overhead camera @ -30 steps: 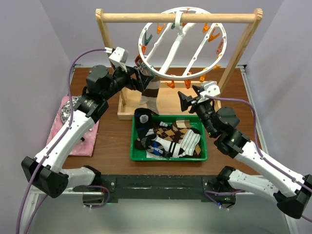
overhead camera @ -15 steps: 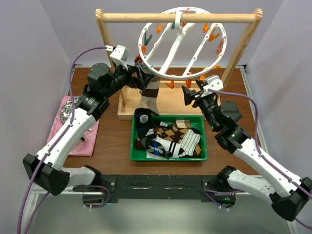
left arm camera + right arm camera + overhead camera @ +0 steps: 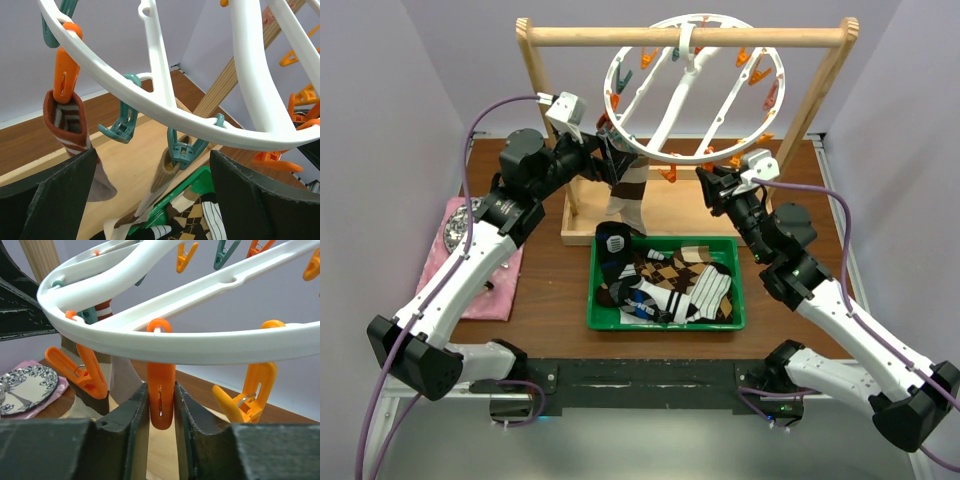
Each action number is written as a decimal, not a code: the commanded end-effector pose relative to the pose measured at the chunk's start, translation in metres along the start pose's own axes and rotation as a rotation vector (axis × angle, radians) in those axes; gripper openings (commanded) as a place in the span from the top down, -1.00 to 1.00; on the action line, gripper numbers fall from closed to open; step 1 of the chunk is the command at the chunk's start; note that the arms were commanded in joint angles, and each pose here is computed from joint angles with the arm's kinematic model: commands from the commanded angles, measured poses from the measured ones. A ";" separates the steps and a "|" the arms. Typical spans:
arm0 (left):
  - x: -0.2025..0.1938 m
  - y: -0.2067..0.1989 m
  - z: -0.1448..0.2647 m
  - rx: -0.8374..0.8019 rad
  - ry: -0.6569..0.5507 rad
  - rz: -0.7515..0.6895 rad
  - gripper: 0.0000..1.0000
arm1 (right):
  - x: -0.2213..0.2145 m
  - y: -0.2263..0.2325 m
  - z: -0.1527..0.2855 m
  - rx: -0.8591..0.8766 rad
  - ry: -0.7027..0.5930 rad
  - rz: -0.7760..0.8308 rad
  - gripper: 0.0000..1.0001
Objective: Clip the socks to the hanger
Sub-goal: Open the clamp at the hanger.
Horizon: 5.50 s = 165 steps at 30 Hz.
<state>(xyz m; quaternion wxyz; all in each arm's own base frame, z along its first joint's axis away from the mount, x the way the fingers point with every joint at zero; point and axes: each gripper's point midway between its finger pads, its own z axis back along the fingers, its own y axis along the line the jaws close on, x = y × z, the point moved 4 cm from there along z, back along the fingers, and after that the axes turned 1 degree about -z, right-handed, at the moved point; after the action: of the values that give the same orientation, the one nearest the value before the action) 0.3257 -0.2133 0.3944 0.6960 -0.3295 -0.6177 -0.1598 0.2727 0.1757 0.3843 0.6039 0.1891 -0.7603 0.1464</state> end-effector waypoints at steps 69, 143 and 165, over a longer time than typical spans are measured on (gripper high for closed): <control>0.050 -0.027 0.048 -0.124 -0.133 0.058 -0.56 | -0.002 0.103 -0.054 0.286 0.096 -0.299 1.00; 0.019 -0.049 -0.012 -0.364 -0.101 0.271 0.08 | -0.010 0.108 -0.064 0.293 0.094 -0.310 1.00; 0.021 -0.041 -0.005 -0.295 -0.101 0.229 1.00 | -0.006 0.077 -0.023 0.194 0.105 -0.257 0.05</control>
<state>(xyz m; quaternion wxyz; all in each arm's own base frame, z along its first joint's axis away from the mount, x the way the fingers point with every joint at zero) 0.3075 -0.2555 0.3971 0.6443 -0.5280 -0.5306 -0.1565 0.2744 0.2832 0.3599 0.6567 0.3464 -0.6491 0.1658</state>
